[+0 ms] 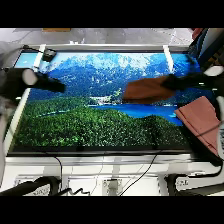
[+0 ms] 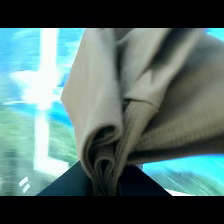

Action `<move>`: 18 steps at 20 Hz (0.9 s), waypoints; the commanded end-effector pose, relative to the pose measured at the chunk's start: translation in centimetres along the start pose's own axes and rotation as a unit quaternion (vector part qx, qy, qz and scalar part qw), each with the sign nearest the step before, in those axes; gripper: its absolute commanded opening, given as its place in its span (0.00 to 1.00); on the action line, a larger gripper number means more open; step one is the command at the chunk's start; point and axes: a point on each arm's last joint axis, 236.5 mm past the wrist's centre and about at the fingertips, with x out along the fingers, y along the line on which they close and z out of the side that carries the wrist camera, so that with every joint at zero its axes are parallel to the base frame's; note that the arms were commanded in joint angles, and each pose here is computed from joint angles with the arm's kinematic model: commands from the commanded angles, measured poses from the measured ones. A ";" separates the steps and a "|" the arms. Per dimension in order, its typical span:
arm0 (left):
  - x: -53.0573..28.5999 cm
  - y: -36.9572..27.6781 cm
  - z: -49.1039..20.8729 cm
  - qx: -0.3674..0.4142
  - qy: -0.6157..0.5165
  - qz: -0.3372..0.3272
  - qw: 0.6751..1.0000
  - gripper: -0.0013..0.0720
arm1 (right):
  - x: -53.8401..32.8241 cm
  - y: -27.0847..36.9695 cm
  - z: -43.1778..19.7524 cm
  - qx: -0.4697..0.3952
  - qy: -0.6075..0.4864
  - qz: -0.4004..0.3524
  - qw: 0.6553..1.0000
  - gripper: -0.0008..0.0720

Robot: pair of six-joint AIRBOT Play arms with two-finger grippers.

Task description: Fold the clothes and pants, and hang the long-sleeved shirts on hangers.

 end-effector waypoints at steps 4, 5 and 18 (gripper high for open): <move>-8.3 7.2 -0.7 -0.054 -0.040 0.101 0.993 0.04 | -19.5 -15.9 -3.5 0.212 -0.105 -0.261 0.936 0.03; -8.2 6.9 -0.6 -0.056 -0.041 0.095 0.993 0.04 | -21.6 -17.6 -5.2 0.258 -0.107 -0.285 0.917 0.03; -6.4 5.0 -0.6 -0.075 -0.034 0.050 0.995 0.04 | -29.7 -23.4 -15.0 0.472 -0.130 -0.376 0.787 0.96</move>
